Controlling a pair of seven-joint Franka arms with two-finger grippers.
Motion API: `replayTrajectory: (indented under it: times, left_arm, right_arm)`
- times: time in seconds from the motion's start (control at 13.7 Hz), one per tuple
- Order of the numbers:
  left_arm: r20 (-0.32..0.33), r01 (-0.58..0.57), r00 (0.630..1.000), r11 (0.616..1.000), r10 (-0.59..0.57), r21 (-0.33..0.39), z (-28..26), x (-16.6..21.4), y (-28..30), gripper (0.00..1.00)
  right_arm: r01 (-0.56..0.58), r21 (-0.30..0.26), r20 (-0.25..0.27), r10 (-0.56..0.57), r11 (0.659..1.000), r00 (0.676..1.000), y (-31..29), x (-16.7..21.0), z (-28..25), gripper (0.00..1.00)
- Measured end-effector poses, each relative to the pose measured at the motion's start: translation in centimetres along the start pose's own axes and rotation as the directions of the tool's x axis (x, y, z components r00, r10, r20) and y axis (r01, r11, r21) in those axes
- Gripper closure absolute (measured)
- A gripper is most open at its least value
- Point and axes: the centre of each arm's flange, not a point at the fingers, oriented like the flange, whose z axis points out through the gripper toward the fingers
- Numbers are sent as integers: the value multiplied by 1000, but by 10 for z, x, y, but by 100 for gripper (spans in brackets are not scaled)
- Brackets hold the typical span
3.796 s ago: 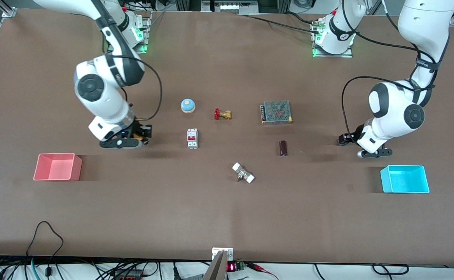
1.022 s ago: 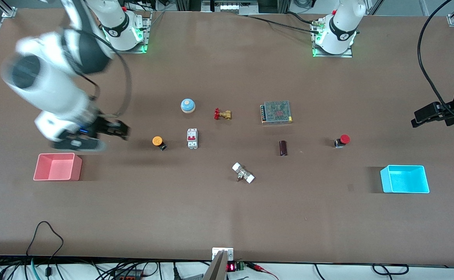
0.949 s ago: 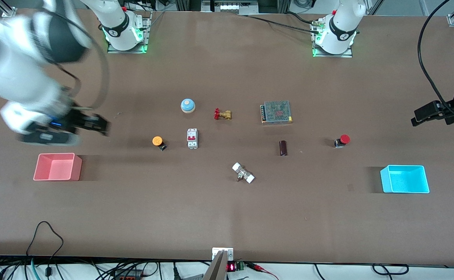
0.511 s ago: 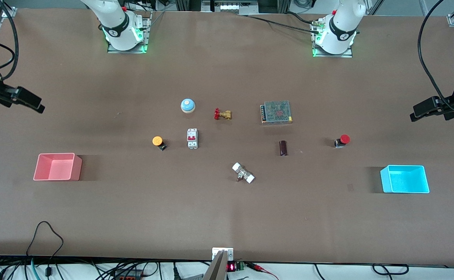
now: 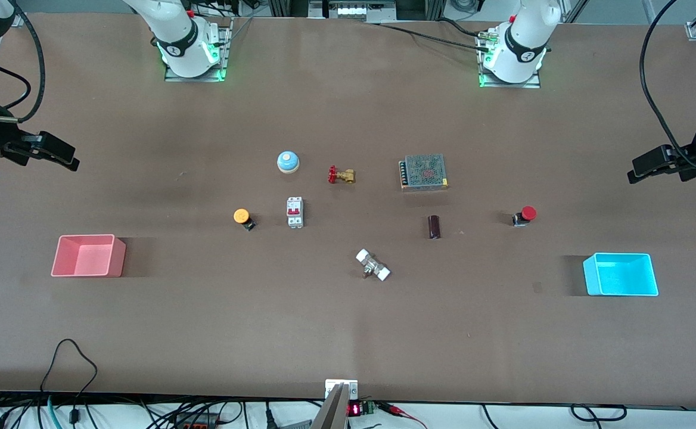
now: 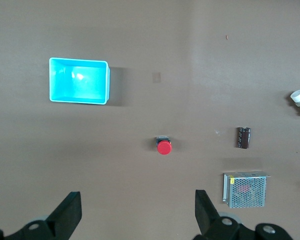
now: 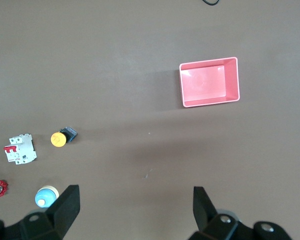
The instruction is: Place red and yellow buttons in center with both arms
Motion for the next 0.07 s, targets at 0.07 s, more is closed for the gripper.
replayTrajectory:
  times: [0.07]
  left_arm:
    - [0,0,1000,1000,0,0,0,0,0,0]
  right_arm:
    - [0,0,0,0,1000,1000,0,0,0,0]
